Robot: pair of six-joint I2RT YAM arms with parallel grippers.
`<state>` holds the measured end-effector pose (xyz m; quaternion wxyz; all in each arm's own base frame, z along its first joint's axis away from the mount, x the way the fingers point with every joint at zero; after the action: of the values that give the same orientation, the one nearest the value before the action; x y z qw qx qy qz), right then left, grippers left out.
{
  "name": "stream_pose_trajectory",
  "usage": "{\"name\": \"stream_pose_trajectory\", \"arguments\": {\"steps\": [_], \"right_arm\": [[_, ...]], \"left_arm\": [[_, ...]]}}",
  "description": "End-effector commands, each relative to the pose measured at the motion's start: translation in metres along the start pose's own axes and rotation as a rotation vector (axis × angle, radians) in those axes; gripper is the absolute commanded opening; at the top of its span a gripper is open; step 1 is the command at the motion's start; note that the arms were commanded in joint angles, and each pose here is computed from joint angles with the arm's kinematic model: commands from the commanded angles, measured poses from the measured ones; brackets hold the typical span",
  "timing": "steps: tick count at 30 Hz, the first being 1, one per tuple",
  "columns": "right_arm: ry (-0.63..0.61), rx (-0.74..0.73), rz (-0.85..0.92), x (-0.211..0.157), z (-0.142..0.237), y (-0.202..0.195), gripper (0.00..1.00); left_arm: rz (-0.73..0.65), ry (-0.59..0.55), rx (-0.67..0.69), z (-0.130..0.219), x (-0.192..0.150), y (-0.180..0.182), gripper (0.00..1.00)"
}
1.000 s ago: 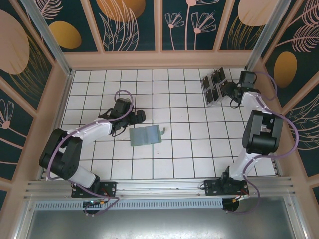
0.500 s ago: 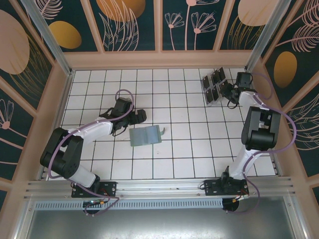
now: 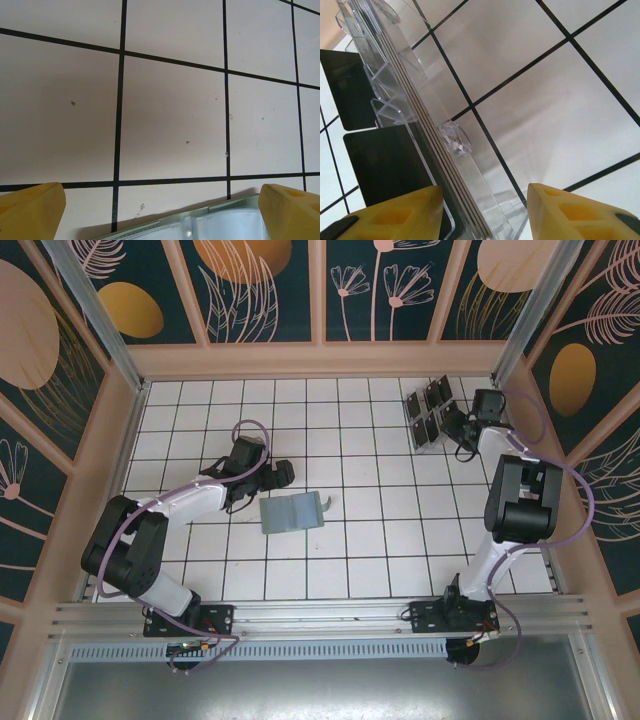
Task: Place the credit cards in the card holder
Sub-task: Move the storage box to the top-right of the table.
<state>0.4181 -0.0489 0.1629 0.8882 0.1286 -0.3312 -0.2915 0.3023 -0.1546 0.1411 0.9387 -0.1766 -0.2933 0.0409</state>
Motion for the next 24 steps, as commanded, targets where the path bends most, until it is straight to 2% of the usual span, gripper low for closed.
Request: {"name": "stream_pose_trajectory", "arguments": {"steps": [1, 6, 24], "right_arm": [[-0.005, -0.005, -0.007, -0.005, 0.009, -0.002, 0.46], [0.002, -0.002, -0.002, -0.012, 0.013, -0.001, 0.43], [0.049, 0.006, 0.008, -0.040, 0.016, -0.001, 0.41]], "left_arm": [[-0.024, -0.012, -0.027, -0.001, 0.004, -0.007, 0.99], [-0.025, -0.016, -0.027, 0.001, 0.003, -0.006, 0.98], [-0.029, -0.024, -0.023, 0.006, 0.001, -0.004, 0.98]]}}
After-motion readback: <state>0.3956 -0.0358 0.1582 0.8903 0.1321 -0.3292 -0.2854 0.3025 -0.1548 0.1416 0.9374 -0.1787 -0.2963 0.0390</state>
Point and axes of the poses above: each hand's point on the last joint's axis, 136 mm out from that joint toward the fingers, its own z axis back along the fingers, its own y axis along the line the jaws close on, x = y × z, the point moved 9 cm from there along z, back along the fingers, and after that the axes turned 4 degrees about -z, right-handed, at the moved point
